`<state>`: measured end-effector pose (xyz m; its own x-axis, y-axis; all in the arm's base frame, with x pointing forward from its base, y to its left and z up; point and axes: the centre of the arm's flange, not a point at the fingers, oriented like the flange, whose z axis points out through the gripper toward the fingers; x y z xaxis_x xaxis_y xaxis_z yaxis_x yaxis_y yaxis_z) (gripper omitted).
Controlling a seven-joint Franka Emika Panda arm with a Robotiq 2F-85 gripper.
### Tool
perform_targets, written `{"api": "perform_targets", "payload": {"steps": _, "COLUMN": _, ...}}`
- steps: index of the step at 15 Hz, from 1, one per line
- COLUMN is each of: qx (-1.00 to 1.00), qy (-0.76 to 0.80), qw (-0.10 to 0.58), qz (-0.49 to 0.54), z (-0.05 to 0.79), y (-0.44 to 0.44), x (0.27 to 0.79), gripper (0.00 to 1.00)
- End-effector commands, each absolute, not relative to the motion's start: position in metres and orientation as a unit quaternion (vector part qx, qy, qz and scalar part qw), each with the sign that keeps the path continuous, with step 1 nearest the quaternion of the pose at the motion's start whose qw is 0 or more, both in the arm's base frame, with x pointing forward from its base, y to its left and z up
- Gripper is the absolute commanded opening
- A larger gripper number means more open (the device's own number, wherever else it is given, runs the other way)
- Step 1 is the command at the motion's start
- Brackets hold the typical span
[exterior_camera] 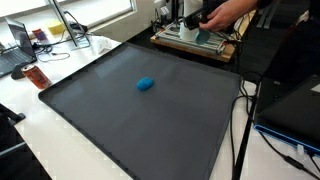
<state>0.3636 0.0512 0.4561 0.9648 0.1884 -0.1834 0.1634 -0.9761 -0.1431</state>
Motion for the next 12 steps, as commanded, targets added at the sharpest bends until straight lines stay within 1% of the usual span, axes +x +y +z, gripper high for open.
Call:
{"api": "perform_targets", "payload": {"steps": 1, "qx": -0.975, "qy": -0.152, "qw": 0.121, "qz": 0.112, "z": 0.464, "y": 0.065, "x": 0.36, "gripper": 1.0}}
{"api": "perform_targets", "payload": {"steps": 5, "qx": -0.961, "qy": -0.191, "qw": 0.152, "qz": 0.133, "z": 0.465, "y": 0.071, "x": 0.355, "gripper": 1.0}}
{"api": "perform_targets", "payload": {"steps": 12, "qx": -0.951, "qy": -0.214, "qw": 0.167, "qz": 0.15, "z": 0.467, "y": 0.064, "x": 0.349, "gripper": 1.0}}
